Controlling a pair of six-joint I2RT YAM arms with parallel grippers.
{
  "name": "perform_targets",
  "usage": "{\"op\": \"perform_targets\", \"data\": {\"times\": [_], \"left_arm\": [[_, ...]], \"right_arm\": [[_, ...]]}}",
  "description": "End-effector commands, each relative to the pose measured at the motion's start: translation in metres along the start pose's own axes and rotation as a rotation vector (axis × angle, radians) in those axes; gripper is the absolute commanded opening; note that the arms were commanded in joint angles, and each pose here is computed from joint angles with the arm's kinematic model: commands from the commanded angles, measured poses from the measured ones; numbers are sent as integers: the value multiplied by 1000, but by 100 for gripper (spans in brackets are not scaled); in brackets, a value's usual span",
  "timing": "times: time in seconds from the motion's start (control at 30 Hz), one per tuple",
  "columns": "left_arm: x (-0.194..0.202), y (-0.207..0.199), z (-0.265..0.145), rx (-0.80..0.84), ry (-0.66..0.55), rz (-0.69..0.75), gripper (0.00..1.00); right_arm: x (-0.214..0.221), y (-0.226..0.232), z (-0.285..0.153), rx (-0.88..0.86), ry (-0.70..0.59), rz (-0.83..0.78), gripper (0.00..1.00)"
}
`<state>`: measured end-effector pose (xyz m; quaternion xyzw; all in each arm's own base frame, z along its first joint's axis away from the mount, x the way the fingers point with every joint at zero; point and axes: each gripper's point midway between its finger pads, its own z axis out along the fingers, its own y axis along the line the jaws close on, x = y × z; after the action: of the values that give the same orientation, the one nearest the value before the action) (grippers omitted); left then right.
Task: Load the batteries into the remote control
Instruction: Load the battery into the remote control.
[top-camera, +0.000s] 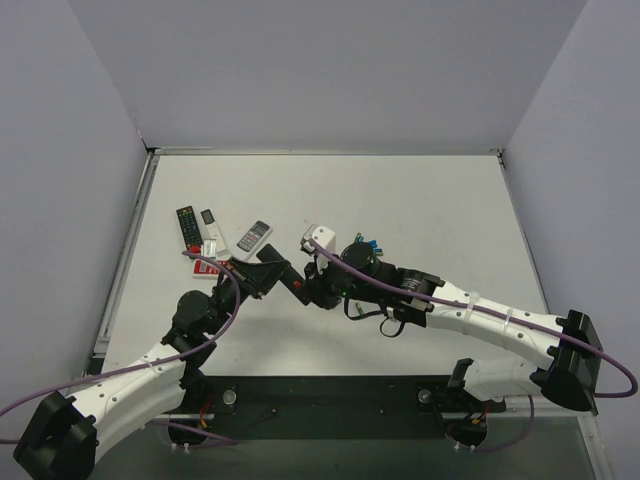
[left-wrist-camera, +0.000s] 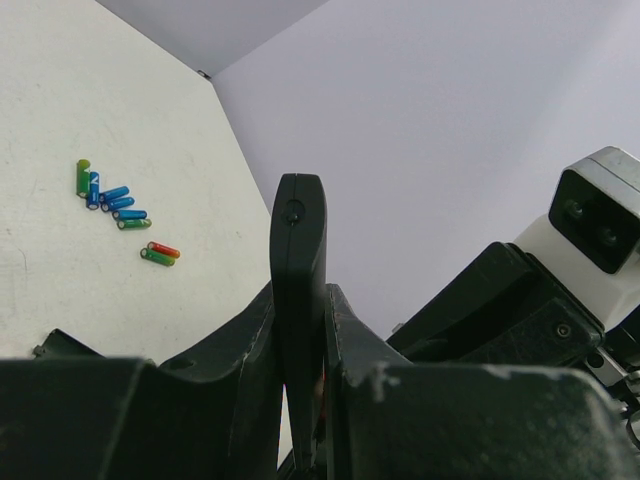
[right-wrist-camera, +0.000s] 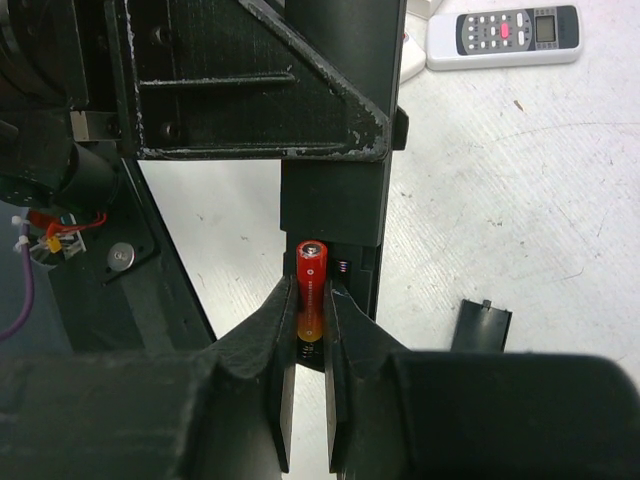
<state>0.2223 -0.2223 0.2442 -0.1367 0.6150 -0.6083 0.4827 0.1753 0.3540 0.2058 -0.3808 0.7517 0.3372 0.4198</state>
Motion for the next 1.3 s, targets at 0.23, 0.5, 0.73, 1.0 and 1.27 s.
{"op": "perform_targets", "data": {"times": [0.23, 0.5, 0.73, 1.0, 1.27], "left_arm": [[-19, -33, 1, 115, -75, -17, 0], [-18, -32, 1, 115, -72, -31, 0], [-16, -26, 0, 98, -66, -52, 0], [-12, -19, 0, 74, -56, -89, 0], [-9, -13, 0, 50, -47, -102, 0]], "right_arm": [[13, 9, 4, -9, 73, -29, 14], [13, 5, 5, 17, 73, -13, 22], [8, -2, 0, 64, 46, 5, 26], [5, -7, -3, 97, 32, 22, 27], [-14, 1, -15, 61, -8, -6, 46]]}}
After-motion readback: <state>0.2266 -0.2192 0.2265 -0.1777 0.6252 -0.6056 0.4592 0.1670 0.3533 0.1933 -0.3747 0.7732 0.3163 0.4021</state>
